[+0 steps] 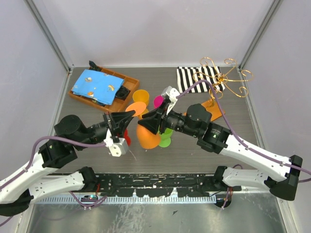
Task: Place the wine glass upside down on the wine glass rack
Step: Adjust the wine glass.
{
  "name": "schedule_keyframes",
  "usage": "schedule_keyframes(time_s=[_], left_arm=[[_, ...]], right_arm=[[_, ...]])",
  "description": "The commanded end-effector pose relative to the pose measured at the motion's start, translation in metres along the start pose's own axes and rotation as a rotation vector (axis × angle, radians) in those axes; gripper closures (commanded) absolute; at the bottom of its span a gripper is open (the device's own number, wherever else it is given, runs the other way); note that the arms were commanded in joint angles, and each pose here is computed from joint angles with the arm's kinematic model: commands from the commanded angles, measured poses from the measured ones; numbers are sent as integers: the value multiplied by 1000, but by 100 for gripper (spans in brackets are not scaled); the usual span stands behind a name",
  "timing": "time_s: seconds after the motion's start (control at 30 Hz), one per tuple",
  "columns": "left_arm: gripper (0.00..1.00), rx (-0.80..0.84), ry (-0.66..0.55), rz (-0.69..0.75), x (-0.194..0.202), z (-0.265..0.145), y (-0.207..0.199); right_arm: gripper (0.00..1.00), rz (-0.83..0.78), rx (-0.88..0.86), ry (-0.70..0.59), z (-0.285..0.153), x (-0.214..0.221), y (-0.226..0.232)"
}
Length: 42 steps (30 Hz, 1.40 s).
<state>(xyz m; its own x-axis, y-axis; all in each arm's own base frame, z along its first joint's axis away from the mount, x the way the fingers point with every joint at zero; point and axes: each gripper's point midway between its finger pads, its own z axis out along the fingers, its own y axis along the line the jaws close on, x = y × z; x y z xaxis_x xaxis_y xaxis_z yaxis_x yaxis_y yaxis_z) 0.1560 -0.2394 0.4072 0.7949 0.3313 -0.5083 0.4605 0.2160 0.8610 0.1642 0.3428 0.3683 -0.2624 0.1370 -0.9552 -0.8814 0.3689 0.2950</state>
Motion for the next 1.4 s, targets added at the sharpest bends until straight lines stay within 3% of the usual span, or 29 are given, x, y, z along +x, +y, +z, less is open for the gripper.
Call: schedule_keyframes(time_s=[0.0,0.3,0.73,0.87,0.93,1.2,1.3,1.37], left_arm=[[100,-12,-7,-11,-1,-1,2],[100,-7,0,-11,1,1,0],[100,-21,-1,-5,2,1,0],[100,-29,-5,-8,2,0,1],[100,-42,-15,-13,1,0,2],[73,-92,-51,-36,-4,-3,6],[72,-100,-55,-39,-4,-3,7],[78,-102,-53,-39,-4,-3,7]], right_arm=[[61,0,-23,-102,5,-21,7],[67,6,-22,-89,7,-14,7],[88,11,-22,-92,11,-13,6],[99,12,-22,-93,11,-13,6],[99,16,-15,-97,11,-14,5],[99,35,4,-135,7,-22,3],[99,39,2,-138,7,-22,4],[99,39,-3,-138,8,-23,5]])
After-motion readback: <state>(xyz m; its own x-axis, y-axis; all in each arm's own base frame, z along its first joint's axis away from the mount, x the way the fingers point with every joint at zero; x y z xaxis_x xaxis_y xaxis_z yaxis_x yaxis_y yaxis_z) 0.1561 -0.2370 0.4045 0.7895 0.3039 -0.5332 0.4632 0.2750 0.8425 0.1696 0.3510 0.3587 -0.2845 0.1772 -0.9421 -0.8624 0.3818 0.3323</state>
